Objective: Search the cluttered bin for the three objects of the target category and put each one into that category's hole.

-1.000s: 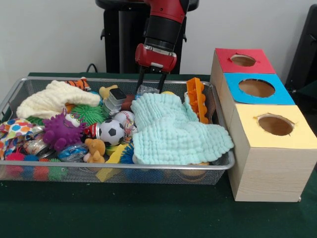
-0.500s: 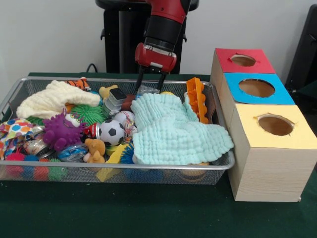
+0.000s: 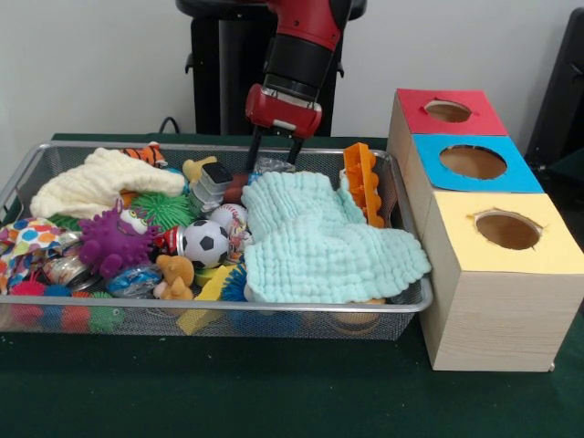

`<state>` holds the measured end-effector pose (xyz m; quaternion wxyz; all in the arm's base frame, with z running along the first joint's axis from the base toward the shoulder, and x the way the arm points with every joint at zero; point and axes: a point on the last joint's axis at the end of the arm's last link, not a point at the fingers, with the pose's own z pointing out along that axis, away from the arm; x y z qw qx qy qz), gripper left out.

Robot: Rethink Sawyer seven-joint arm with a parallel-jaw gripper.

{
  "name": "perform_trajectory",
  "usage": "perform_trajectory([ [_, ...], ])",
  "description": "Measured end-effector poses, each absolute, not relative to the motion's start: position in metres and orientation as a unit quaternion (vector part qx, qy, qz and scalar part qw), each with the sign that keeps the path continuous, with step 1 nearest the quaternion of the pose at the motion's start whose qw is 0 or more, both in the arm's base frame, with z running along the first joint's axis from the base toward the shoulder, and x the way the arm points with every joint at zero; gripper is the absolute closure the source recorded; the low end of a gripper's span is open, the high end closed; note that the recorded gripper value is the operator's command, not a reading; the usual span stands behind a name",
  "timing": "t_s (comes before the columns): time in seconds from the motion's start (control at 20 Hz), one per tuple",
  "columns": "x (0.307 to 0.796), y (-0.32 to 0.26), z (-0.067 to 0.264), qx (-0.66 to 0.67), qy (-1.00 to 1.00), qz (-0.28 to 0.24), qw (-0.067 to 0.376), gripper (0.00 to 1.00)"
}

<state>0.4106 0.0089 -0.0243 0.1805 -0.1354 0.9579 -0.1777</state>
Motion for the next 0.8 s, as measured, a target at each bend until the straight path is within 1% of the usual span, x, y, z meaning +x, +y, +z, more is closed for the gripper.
perform_trajectory([
  [0.8,0.4120,0.0077,-0.0256,-0.134,0.957,-0.182,0.180,0.00],
])
